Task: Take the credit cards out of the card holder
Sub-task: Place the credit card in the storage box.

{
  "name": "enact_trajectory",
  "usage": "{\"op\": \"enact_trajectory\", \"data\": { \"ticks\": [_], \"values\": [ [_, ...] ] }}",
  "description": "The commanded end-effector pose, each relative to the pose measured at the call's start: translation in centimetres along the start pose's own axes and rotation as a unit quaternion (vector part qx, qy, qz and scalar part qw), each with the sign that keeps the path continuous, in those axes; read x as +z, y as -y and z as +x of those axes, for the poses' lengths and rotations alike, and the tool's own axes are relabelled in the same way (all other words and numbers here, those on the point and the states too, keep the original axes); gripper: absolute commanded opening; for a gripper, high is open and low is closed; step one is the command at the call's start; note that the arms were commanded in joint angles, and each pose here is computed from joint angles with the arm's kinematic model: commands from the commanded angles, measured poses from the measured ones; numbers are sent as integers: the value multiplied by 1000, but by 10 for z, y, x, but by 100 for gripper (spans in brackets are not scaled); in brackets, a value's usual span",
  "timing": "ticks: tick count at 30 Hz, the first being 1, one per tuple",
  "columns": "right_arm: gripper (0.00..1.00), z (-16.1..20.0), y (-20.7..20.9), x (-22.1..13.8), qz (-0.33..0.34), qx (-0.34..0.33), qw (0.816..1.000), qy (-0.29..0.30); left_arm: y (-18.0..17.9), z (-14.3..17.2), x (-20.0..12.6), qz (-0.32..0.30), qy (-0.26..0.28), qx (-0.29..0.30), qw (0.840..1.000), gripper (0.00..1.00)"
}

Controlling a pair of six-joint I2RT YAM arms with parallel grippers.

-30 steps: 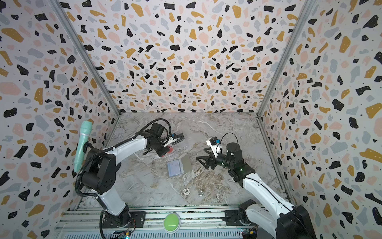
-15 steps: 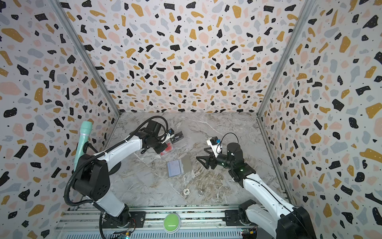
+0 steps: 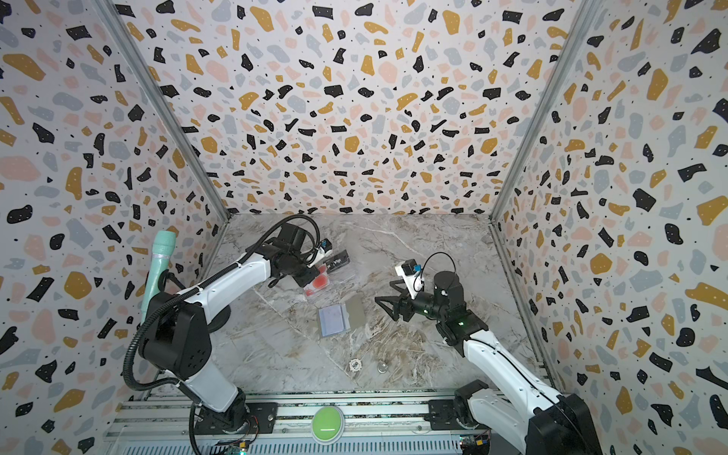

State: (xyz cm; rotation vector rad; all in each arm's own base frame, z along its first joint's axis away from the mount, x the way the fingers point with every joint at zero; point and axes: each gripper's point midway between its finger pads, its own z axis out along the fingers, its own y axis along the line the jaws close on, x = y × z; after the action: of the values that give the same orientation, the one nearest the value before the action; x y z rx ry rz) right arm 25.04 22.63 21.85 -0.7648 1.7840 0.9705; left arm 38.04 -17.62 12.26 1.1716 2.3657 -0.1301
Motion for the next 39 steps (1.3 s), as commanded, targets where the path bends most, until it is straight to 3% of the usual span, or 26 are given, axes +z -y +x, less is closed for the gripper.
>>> {"op": "enact_trajectory", "data": {
  "ticks": [1, 9, 23, 39],
  "values": [
    [80, -5, -2, -1, -6, -4, 1000, 11, 9, 2, 4, 36, -9, 9, 999, 0],
    [80, -5, 0, -3, -5, -2, 1000, 12, 5, 16, 19, 31, -34, 5, 999, 0],
    [80, -6, 1, -3, -6, -1, 1000, 15, -16, 15, 10, -16, -19, -15, 1000, 0],
    [80, -6, 1, -4, -6, 0, 1000, 16, -13, 12, 8, 6, -9, -18, 1000, 0]
  ]
}}
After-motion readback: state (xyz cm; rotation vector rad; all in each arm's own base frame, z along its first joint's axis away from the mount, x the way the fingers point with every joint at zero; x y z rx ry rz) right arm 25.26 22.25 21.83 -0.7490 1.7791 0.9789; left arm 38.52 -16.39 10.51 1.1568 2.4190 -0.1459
